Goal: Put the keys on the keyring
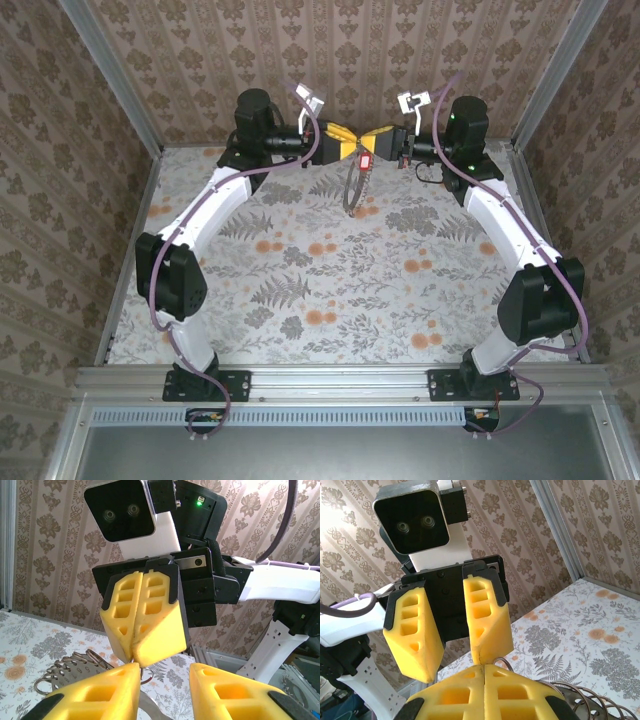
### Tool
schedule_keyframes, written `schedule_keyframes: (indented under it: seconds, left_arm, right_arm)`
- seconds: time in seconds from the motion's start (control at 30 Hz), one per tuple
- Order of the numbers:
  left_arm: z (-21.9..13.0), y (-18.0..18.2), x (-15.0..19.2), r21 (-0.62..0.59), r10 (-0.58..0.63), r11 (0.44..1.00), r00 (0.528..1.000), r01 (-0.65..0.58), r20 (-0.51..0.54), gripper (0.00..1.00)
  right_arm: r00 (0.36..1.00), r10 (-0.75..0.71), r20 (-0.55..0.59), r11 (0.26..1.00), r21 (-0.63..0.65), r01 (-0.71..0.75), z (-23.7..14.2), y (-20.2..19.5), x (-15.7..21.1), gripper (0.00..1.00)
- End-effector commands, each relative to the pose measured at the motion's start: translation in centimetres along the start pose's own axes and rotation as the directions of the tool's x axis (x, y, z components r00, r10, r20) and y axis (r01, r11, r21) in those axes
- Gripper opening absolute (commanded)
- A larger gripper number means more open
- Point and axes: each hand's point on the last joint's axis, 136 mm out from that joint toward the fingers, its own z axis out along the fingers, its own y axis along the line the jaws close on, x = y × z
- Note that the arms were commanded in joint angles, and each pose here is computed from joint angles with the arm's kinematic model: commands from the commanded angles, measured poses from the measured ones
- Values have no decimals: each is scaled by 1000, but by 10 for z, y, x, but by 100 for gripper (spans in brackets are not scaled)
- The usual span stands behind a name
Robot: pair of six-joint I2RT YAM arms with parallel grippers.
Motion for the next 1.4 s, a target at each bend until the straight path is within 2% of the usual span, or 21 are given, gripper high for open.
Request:
schedule_keyframes:
  seconds: [0.0,0.13,0.87,1.37]
  left_arm:
    - [-2,4,-4,-8,18,1000,1000,-18,6,32]
    - [-7,10,-3,-35,15,999,1000,-14,16,33]
    - [9,7,3,17,0,1000,1000,0,-5,32]
    - [8,8,-4,-1,16,1000,1000,-16,18,31]
  right_arm:
    - [999,-40,18,999,-16,40,-1,6,-7,0]
    - [999,-38,18,999,-14,38,-1,5,-7,0]
    - [999,-30,21,999,-17,31,0,3,-6,0]
    - [1000,-24,14,1000,-16,24,0,1,-2,0]
